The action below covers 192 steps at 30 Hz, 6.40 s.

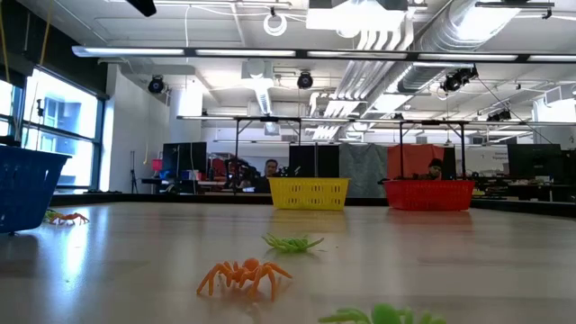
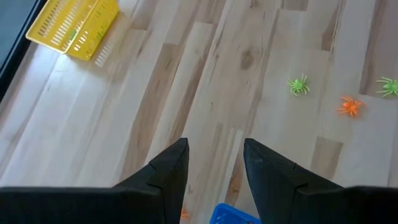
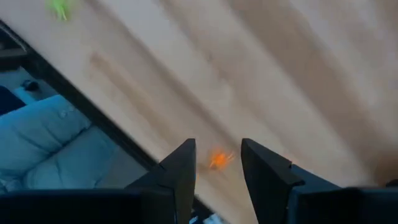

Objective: Sort Halloween decoration
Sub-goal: Put the orange spider toy into the blue bin

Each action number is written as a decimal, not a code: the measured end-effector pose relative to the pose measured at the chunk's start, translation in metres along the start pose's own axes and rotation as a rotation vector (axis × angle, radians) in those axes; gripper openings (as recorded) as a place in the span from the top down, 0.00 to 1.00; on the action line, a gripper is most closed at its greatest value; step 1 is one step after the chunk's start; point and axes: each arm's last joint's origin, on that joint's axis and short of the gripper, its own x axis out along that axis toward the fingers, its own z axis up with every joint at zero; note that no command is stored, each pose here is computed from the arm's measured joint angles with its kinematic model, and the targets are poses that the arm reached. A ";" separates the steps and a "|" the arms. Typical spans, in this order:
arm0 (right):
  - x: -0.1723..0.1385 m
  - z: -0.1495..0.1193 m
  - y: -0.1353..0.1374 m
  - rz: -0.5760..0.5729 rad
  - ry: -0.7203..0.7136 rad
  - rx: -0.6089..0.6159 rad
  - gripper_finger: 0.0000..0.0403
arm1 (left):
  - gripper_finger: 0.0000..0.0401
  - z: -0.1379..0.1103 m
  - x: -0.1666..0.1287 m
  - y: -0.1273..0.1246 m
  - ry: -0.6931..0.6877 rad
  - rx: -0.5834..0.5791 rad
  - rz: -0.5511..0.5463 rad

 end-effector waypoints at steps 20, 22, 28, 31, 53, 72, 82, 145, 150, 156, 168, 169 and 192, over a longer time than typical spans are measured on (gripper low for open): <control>0.112 -0.053 -0.022 0.208 0.146 0.162 0.69 | 0.64 0.004 0.003 0.003 0.002 -0.026 0.008; 0.114 -0.053 -0.024 0.191 0.165 0.161 0.69 | 0.64 0.004 0.003 0.003 0.001 -0.026 0.008; 0.114 -0.055 -0.027 0.151 0.214 0.154 0.69 | 0.64 0.005 0.005 0.005 0.004 -0.033 0.014; 0.114 -0.057 -0.027 0.149 0.227 0.146 0.69 | 0.64 0.007 0.007 0.007 0.006 -0.027 0.021; 0.142 -0.059 -0.031 0.011 0.276 0.089 0.72 | 0.64 0.012 0.012 0.013 0.013 -0.032 0.038; 0.104 -0.040 -0.046 0.020 0.171 0.072 0.99 | 0.64 0.011 0.012 0.012 0.036 -0.031 0.013; 0.041 0.031 -0.065 0.188 -0.141 -0.044 1.00 | 0.64 0.011 0.012 0.011 0.056 -0.032 -0.006; -0.024 0.112 -0.028 0.237 -1.263 -0.493 1.00 | 0.64 0.086 0.033 0.000 -0.612 -0.201 0.205; -0.024 0.112 -0.028 0.233 -1.264 -0.499 1.00 | 0.64 0.086 0.033 -0.002 -0.602 -0.222 0.134; -0.025 0.112 -0.028 0.224 -1.275 -0.514 1.00 | 0.64 0.086 0.034 -0.002 -0.600 -0.236 0.119; -0.025 0.112 -0.028 0.225 -1.277 -0.512 1.00 | 0.89 0.087 0.036 0.000 -0.578 -0.222 0.088; -0.025 0.112 -0.028 0.226 -1.277 -0.513 1.00 | 0.94 0.087 0.037 0.000 -0.575 -0.219 0.089; -0.025 0.112 -0.027 0.246 -1.269 -0.523 0.82 | 1.00 0.085 0.036 -0.002 -0.559 -0.190 0.055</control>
